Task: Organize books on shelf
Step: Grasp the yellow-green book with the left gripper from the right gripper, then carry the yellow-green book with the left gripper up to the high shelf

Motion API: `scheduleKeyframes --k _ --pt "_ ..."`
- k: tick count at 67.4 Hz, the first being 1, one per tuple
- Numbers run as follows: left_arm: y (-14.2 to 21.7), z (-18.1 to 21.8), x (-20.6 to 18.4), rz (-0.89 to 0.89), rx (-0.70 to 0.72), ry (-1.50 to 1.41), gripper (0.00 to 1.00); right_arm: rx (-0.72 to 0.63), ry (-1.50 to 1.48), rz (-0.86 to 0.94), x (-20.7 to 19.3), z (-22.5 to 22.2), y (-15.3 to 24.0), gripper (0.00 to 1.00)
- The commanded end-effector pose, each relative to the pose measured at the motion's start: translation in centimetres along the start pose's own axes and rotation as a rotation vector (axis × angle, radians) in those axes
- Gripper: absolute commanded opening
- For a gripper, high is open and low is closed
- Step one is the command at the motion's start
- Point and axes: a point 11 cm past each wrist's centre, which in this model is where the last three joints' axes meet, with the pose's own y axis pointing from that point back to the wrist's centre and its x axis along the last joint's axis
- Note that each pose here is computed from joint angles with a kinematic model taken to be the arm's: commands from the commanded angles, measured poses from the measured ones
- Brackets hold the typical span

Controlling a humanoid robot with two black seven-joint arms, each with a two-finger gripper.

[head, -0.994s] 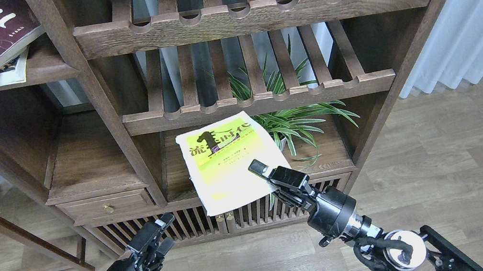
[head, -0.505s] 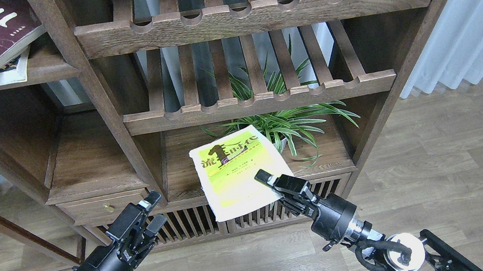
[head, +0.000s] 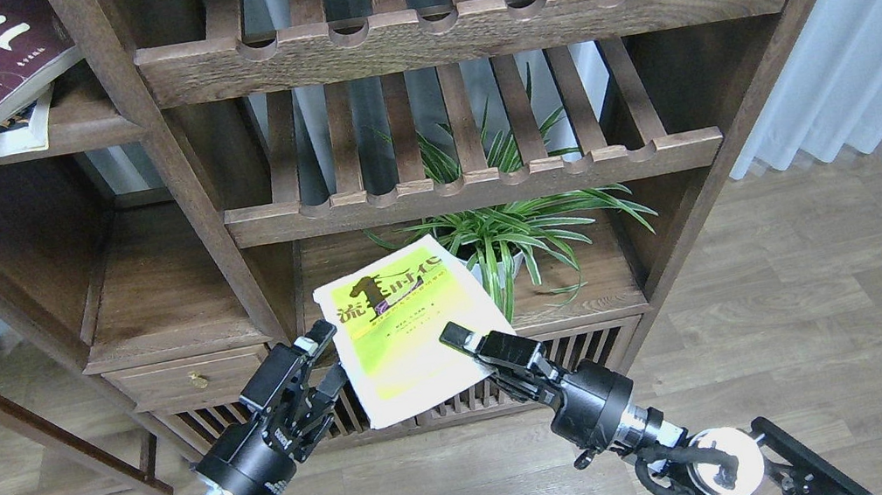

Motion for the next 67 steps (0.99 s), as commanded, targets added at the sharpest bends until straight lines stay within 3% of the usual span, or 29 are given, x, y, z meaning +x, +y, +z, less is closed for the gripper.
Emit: scheduleKeyframes --k 1,13,22,23,46,67 --pt "-1.4 -1.0 -0.1 -0.019 0.014 0.017 0.91 -0.002 0.006 -0.007 -0.2 0.0 -0.1 0.03" --pt "-2.6 -1.5 -0.8 -0.047 0.02 0.029 0.86 -0.004 0.013 -0.02 -0.7 0.0 -0.3 0.03" --pt "-3.1 -1.0 -1.0 -0.049 0.017 0.02 0.74 -0.004 0.014 -0.025 -0.8 -0.1 -0.4 0.03" --pt "-3.3 -0.8 -1.1 -0.051 0.016 0.015 0.66 -0.005 0.012 -0.024 -0.8 0.0 -0.3 0.03" --pt "-4.4 -0.4 -0.9 -0.054 -0.004 0.052 0.06 -0.01 0.011 -0.024 -0.8 0.1 -0.4 0.03" --pt "-3.7 -1.3 -0.1 -0.019 0.133 0.03 0.0 -0.004 0.006 -0.016 -0.5 0.1 -0.2 0.07"
